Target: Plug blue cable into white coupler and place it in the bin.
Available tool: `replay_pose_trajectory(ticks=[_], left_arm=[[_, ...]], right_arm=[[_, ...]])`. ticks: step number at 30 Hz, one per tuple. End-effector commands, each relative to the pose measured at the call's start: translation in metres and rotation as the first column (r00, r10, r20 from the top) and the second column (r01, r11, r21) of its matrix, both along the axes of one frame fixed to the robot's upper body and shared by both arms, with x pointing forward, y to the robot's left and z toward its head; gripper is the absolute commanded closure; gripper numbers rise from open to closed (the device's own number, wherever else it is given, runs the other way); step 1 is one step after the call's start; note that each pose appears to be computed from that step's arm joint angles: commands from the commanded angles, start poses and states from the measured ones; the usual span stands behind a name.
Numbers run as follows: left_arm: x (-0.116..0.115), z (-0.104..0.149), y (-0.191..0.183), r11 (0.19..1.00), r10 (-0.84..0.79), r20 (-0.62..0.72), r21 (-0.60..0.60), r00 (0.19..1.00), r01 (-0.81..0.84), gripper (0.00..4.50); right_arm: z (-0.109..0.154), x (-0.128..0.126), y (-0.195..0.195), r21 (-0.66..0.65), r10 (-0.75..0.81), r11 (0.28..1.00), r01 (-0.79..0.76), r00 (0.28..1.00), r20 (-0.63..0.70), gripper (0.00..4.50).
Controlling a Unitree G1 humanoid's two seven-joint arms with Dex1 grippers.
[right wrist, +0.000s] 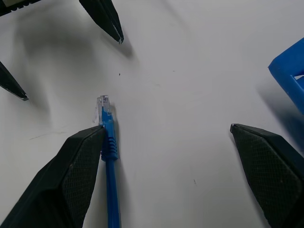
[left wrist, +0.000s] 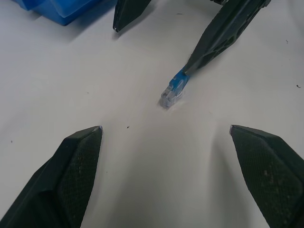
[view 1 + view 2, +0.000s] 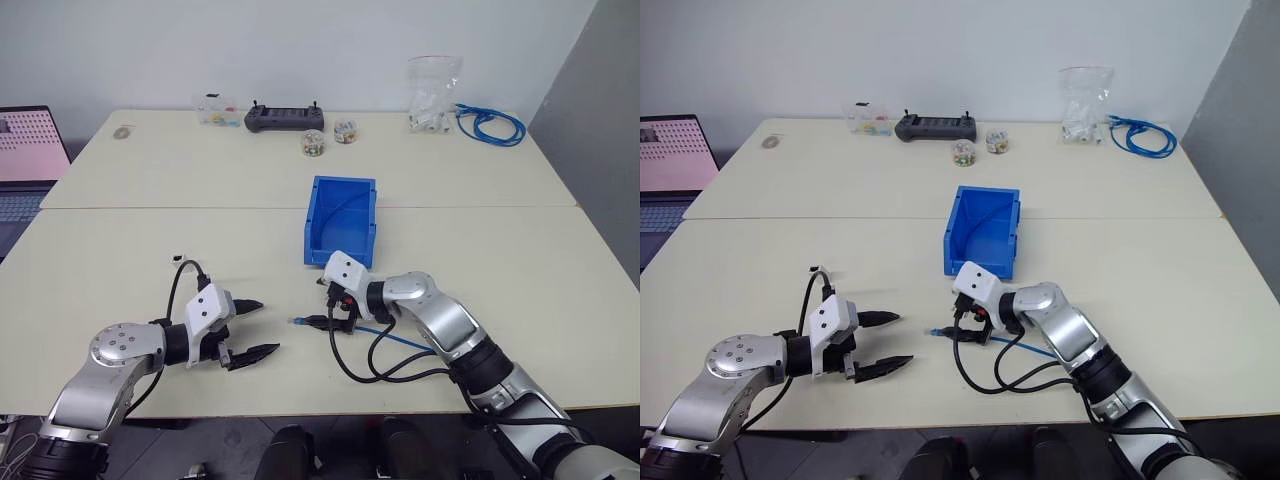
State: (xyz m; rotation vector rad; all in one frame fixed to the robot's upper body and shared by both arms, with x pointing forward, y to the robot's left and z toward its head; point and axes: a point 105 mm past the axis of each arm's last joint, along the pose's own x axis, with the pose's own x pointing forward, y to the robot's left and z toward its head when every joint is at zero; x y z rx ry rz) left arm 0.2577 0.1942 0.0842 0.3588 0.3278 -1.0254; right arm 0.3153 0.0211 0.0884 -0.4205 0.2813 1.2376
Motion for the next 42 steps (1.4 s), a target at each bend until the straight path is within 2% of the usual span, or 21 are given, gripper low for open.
replay_pose_trajectory(ticks=[1,26,35,42], left_arm=[[0.0,0.011,-0.006,1.0,-0.025,0.037,-0.006,0.999,0.025,0.0],[-0.001,0.012,-0.006,1.0,-0.019,0.034,-0.004,0.999,0.019,0.0],[-0.001,0.016,-0.007,1.0,-0.022,0.035,-0.003,0.999,0.022,0.0],[0.001,0.017,-0.009,1.0,-0.024,0.039,-0.004,0.999,0.024,0.0]], right_arm=[[0.006,0.005,0.003,0.003,-0.004,1.0,0.004,0.999,0.047,0.02],[-0.011,0.013,0.002,-0.029,-0.031,0.999,0.034,0.995,0.093,0.02],[0.022,0.019,-0.006,0.059,-0.058,0.997,0.053,0.994,0.094,0.02],[0.017,0.006,-0.01,0.053,-0.031,0.998,0.029,0.999,0.035,0.02]])
